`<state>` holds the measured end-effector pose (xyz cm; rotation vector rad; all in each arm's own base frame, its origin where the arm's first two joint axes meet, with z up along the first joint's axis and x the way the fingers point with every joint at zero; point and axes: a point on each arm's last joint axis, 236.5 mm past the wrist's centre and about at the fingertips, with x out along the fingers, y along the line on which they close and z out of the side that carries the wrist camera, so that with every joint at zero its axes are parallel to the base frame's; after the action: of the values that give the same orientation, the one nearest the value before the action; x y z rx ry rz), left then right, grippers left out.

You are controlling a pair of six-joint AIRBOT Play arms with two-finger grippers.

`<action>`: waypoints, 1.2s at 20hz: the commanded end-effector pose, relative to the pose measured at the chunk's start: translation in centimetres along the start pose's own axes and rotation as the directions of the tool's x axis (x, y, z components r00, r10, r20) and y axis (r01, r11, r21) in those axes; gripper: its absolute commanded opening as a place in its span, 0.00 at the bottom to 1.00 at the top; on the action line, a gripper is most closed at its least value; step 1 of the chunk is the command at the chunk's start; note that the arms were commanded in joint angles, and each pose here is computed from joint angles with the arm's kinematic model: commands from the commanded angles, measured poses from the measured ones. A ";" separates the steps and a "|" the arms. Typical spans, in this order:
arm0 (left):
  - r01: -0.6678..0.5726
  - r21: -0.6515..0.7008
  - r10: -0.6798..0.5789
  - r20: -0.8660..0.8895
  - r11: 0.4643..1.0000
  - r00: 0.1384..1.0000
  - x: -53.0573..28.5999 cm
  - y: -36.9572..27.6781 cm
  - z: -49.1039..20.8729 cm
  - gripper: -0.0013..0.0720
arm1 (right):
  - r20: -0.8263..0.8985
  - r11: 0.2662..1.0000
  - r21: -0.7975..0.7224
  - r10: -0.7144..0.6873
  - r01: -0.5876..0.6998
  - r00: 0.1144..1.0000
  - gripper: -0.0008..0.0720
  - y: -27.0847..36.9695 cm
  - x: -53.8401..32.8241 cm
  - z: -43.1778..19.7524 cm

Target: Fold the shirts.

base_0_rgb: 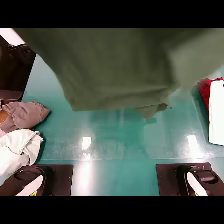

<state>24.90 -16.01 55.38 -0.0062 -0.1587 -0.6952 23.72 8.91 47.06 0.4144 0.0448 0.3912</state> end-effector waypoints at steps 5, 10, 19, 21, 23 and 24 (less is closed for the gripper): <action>-0.039 -0.022 0.034 -0.179 0.999 0.983 0.4 1.4 -5.3 0.05 | -0.153 0.983 0.031 -0.176 0.182 0.973 0.04 -4.7 0.1 -2.8; -0.186 -0.231 0.004 -0.618 0.955 0.786 6.2 7.8 -26.3 0.05 | -0.556 0.944 0.125 -0.190 0.307 0.809 0.04 -12.7 7.0 -13.8; -0.488 -0.445 -0.079 -0.795 0.751 0.602 12.9 13.7 -49.3 0.77 | -0.647 0.918 0.168 -0.172 0.359 0.743 0.29 -21.3 21.2 -28.2; -0.475 -0.400 -0.073 -0.820 0.784 0.568 12.0 13.7 -49.6 0.77 | -0.669 0.926 0.145 -0.169 0.350 0.724 0.83 -22.3 21.9 -27.3; -0.474 -0.352 -0.119 -0.883 0.807 0.454 9.2 12.6 -51.0 0.77 | -0.678 0.929 0.130 -0.171 0.345 0.715 0.78 -22.7 21.5 -25.4; -0.466 -0.349 -0.161 -0.904 0.813 0.397 7.8 11.6 -51.9 0.77 | -0.676 0.938 0.109 -0.173 0.329 0.716 0.69 -22.6 21.0 -24.3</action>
<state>48.24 -16.00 8.64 -0.2728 1.0180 -0.4286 47.91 8.24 15.81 0.5097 0.8314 0.2277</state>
